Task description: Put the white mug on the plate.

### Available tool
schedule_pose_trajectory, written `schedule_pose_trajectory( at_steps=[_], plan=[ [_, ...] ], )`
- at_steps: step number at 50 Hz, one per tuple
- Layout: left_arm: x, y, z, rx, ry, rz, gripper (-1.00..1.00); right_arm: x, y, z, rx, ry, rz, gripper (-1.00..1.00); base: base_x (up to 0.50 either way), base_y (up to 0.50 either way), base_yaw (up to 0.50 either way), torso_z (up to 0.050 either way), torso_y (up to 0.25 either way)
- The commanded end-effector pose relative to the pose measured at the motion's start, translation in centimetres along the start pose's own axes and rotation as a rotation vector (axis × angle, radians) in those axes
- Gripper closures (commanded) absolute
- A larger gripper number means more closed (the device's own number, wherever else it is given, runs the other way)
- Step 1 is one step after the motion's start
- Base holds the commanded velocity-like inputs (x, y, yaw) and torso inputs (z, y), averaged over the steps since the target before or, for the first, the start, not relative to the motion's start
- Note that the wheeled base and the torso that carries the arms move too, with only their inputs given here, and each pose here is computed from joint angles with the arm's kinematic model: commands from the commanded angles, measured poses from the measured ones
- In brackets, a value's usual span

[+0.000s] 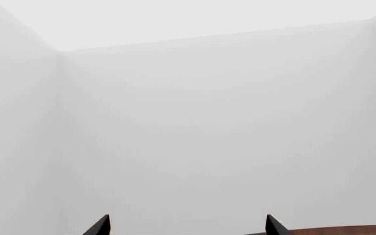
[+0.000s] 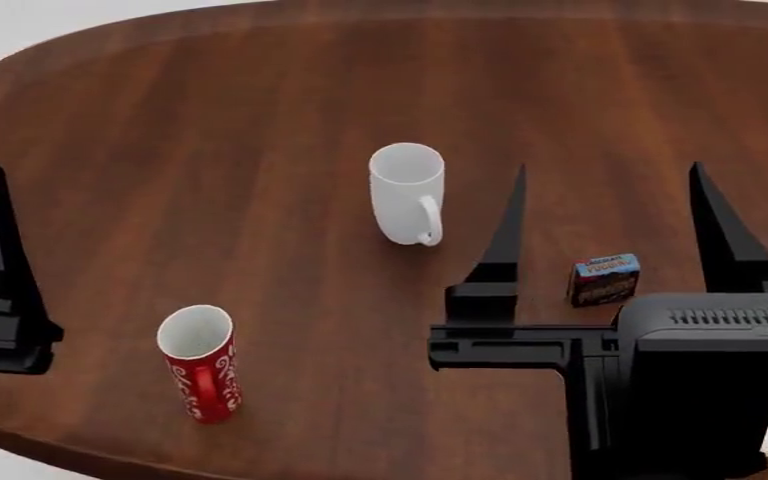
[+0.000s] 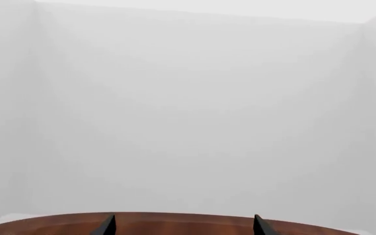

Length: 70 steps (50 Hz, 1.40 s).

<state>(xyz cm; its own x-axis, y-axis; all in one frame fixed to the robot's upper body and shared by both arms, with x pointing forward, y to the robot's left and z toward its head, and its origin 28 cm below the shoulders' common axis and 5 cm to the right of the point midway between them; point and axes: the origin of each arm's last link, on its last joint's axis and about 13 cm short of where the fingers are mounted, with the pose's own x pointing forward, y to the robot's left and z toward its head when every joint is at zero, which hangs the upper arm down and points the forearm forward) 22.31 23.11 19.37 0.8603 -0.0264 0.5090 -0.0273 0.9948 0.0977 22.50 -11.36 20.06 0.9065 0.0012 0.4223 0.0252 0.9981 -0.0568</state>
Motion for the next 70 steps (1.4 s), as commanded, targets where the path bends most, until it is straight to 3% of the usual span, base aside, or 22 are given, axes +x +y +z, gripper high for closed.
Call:
schedule_pose_trajectory(
  at_steps=[1,16,32,70],
  plan=[
    [-0.10,0.06,-0.07,-0.001,-0.001,0.004,-1.00,-0.04,0.01,0.05,-0.007,-0.004,0.000,-1.00,0.00,0.19,0.00,0.000,0.000],
    [-0.11,0.13,-0.07,-0.007,-0.003,0.010,-1.00,-0.08,0.10,0.26,-0.036,0.004,-0.019,-1.00,0.00,0.08,0.00,0.000,0.000],
    [-0.11,0.14,0.03,-0.006,-0.007,0.012,-1.00,-0.18,0.20,0.43,0.008,0.011,0.018,-1.00,0.00,0.00,0.00,0.000,0.000],
    [-0.24,0.00,0.56,-0.006,-0.018,0.009,-1.00,-0.46,0.12,0.50,0.021,0.008,0.031,-1.00,0.24,0.00,0.00,0.000,0.000]
  ],
)
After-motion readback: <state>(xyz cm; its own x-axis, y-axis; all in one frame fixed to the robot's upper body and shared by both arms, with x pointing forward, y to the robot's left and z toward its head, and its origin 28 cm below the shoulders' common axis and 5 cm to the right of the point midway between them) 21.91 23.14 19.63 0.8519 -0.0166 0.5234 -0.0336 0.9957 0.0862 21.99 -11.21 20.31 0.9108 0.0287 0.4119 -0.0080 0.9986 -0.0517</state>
